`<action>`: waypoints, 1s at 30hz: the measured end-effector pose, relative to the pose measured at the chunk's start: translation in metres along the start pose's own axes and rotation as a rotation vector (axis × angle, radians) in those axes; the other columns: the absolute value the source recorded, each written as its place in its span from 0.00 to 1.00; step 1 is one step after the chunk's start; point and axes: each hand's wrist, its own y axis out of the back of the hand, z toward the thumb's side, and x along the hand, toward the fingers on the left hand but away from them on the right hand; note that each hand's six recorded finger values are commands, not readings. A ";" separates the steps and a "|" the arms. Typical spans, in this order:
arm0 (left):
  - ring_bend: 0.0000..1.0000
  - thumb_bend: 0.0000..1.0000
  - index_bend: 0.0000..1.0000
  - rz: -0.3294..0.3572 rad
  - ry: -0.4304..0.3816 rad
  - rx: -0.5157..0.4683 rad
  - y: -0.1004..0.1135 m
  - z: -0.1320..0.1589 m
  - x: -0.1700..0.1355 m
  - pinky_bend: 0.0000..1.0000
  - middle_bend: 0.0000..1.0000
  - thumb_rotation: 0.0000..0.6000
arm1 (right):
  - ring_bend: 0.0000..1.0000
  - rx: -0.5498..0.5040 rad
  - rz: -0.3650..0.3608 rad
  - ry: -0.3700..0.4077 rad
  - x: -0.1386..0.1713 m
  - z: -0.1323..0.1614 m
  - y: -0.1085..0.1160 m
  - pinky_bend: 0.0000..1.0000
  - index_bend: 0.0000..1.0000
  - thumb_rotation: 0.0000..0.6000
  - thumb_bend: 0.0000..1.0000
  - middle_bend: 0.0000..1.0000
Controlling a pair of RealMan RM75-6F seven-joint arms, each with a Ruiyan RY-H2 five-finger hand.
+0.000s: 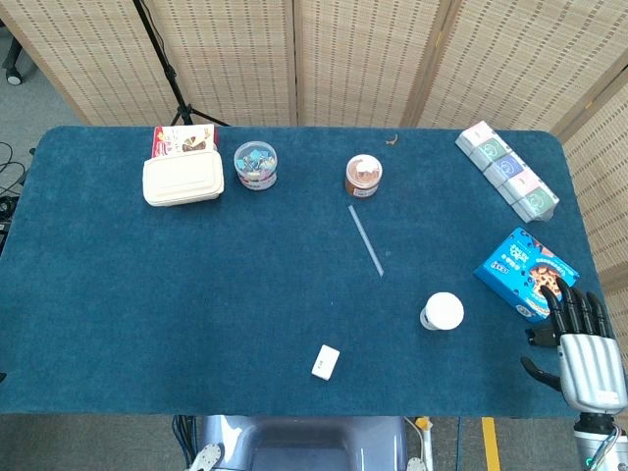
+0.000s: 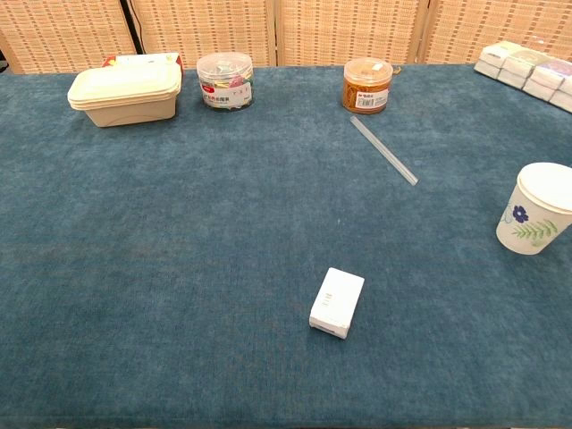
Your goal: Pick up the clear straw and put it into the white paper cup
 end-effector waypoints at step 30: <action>0.00 0.00 0.00 0.014 0.026 -0.013 0.003 -0.002 0.001 0.00 0.00 1.00 | 0.00 -0.084 -0.042 0.073 -0.088 0.025 0.035 0.00 0.00 1.00 0.00 0.00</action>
